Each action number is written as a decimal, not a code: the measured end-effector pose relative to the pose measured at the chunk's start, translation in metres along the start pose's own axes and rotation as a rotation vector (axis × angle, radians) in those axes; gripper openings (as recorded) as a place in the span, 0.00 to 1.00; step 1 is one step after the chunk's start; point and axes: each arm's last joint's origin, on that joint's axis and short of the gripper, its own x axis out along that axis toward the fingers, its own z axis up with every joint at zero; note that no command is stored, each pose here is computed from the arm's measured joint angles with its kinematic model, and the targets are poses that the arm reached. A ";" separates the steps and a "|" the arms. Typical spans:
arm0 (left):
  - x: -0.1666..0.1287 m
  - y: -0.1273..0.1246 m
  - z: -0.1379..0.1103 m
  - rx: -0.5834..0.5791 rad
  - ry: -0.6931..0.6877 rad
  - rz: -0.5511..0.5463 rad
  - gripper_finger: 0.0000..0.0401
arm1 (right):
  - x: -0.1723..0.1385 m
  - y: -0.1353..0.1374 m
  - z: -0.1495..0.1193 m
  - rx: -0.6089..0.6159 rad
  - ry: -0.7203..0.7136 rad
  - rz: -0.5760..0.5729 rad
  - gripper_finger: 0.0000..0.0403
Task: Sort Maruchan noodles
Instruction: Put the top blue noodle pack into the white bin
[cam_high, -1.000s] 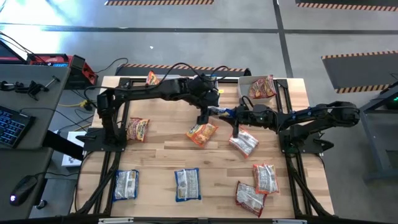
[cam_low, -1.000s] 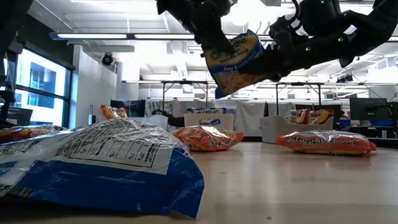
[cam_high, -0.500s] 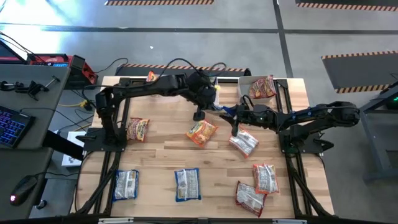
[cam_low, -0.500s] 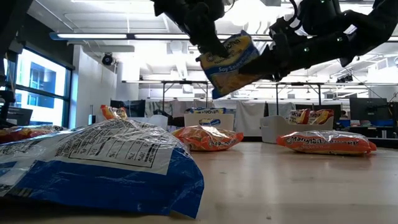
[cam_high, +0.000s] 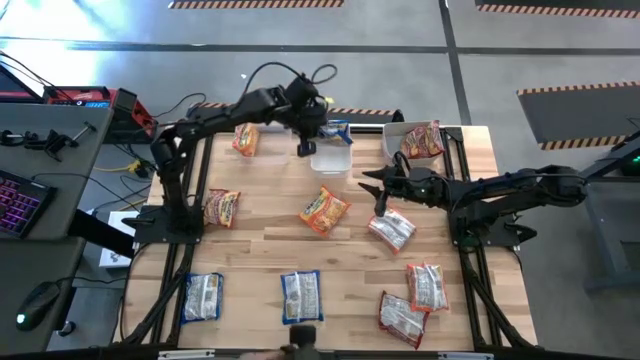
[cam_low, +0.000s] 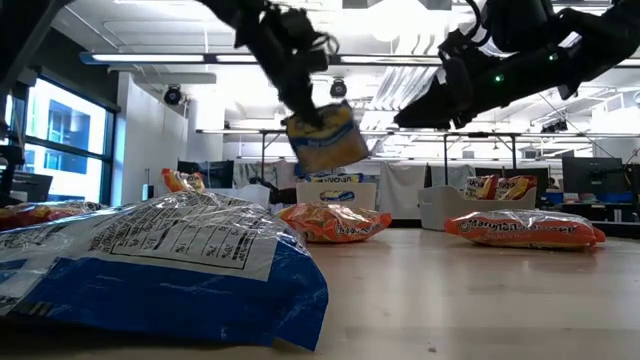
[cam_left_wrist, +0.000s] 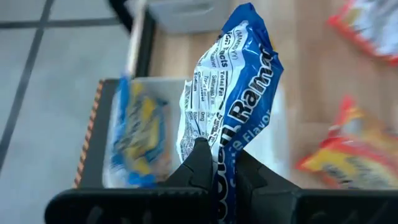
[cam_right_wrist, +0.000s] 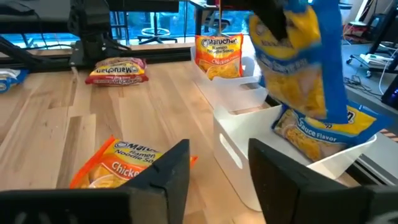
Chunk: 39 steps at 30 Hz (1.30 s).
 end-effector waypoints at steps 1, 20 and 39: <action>0.004 0.006 -0.003 -0.002 0.008 0.008 0.02 | 0.000 0.000 0.000 0.000 -0.002 0.000 0.34; 0.067 0.050 -0.003 -0.056 0.130 -0.074 0.02 | 0.000 0.000 -0.002 0.000 0.017 0.003 0.02; 0.067 0.047 0.010 -0.087 0.090 -0.068 0.02 | 0.000 0.000 -0.002 0.000 0.018 0.006 0.01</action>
